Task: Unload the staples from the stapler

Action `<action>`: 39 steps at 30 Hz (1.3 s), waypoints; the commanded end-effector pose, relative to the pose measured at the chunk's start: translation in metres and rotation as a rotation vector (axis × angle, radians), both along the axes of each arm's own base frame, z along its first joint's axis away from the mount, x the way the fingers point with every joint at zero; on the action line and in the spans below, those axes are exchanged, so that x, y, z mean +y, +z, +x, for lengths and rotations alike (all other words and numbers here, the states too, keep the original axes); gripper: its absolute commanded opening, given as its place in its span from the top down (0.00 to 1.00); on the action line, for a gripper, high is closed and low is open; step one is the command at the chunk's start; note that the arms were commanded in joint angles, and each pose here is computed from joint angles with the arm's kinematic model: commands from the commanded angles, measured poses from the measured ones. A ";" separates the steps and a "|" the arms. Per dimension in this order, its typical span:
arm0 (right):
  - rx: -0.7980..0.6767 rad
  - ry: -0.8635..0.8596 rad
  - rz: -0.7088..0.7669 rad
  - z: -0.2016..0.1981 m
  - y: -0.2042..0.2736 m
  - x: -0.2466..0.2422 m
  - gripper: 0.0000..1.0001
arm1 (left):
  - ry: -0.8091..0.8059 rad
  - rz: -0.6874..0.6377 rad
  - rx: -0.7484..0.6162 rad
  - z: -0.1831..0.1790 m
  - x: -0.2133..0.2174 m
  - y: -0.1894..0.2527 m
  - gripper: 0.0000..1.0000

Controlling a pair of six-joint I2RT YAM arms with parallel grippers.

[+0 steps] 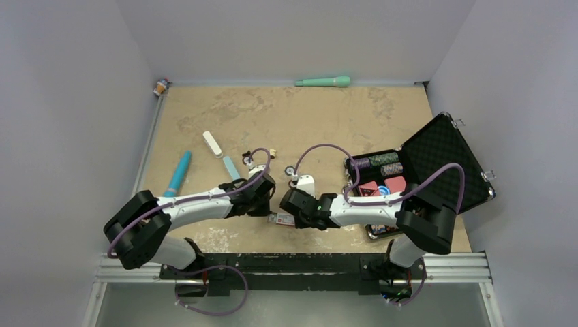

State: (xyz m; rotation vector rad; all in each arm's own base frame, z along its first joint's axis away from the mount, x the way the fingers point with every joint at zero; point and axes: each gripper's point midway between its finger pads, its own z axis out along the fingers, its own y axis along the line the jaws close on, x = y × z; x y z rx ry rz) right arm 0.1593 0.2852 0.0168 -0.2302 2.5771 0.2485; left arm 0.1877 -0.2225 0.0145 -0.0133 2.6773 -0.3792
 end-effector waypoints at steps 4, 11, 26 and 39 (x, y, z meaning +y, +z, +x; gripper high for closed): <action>-0.032 -0.002 -0.009 0.008 0.004 0.008 1.00 | -0.018 0.038 0.051 -0.019 0.017 -0.017 1.00; -0.027 0.004 -0.015 0.009 0.002 0.011 1.00 | -0.025 0.024 0.060 -0.024 0.018 -0.022 1.00; -0.031 0.020 -0.007 0.012 0.005 0.021 1.00 | -0.029 0.008 0.065 -0.027 0.017 -0.022 1.00; -0.032 0.019 -0.005 0.014 0.005 0.025 1.00 | -0.030 -0.003 0.069 -0.028 0.016 -0.024 1.00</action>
